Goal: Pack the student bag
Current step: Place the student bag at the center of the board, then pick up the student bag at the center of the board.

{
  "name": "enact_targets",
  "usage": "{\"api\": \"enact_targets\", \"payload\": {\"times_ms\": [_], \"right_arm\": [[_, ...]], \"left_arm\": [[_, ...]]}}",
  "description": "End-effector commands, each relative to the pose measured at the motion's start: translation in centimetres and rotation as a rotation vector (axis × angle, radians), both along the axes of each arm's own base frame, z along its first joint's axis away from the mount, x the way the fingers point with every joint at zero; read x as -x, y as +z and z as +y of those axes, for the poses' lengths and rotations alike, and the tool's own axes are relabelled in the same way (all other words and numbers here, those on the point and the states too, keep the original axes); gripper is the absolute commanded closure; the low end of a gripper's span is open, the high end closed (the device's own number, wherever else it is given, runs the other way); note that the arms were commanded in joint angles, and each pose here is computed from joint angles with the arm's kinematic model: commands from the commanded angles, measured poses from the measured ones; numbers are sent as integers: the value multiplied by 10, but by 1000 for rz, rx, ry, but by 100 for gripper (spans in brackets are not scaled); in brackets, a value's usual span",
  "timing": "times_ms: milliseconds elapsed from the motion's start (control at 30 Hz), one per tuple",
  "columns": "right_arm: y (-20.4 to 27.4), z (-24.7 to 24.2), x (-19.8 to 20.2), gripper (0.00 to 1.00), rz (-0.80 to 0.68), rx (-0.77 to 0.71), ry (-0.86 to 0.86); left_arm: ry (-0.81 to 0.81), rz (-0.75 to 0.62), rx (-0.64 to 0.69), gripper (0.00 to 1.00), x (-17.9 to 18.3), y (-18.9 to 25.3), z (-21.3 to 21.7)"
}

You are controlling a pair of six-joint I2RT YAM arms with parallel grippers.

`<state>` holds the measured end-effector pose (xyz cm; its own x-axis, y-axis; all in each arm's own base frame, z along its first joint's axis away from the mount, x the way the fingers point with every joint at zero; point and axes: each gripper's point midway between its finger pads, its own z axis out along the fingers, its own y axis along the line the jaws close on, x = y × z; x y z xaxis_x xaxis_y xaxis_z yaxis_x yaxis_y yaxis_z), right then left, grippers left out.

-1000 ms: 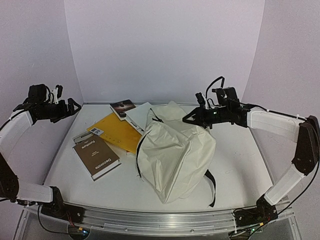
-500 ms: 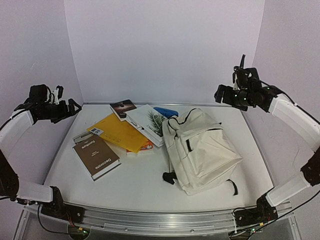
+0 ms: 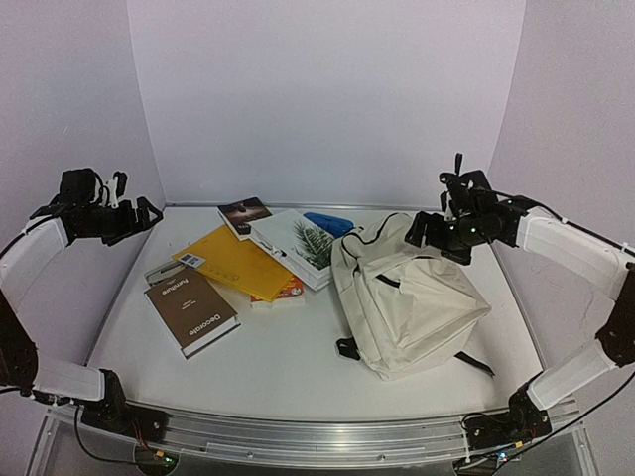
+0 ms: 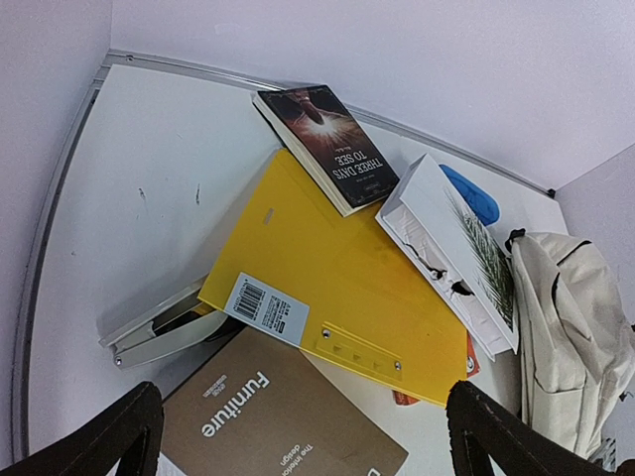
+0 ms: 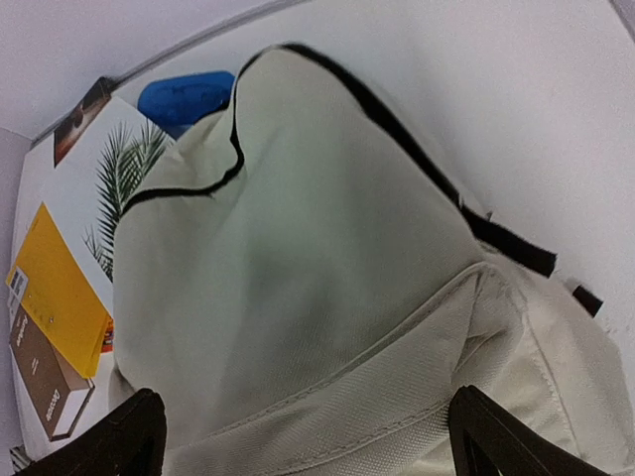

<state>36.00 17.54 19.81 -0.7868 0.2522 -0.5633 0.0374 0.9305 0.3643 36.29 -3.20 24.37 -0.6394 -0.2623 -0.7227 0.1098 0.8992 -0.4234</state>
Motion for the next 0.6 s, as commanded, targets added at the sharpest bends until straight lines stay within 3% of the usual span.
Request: {"api": "enact_targets", "payload": {"times_ms": [0, 300, 567], "right_arm": [[-6, 35, 3, 2, 36, -162, 16], [-18, 47, -6, 11, 72, -166, 0], [6, 25, 11, 8, 32, -123, -31]], "left_arm": [[-21, -23, 6, 0, -2, 7, -3], [-18, -18, 4, 0, -2, 6, -3], [-15, -4, 4, 0, -3, 3, -1]]}}
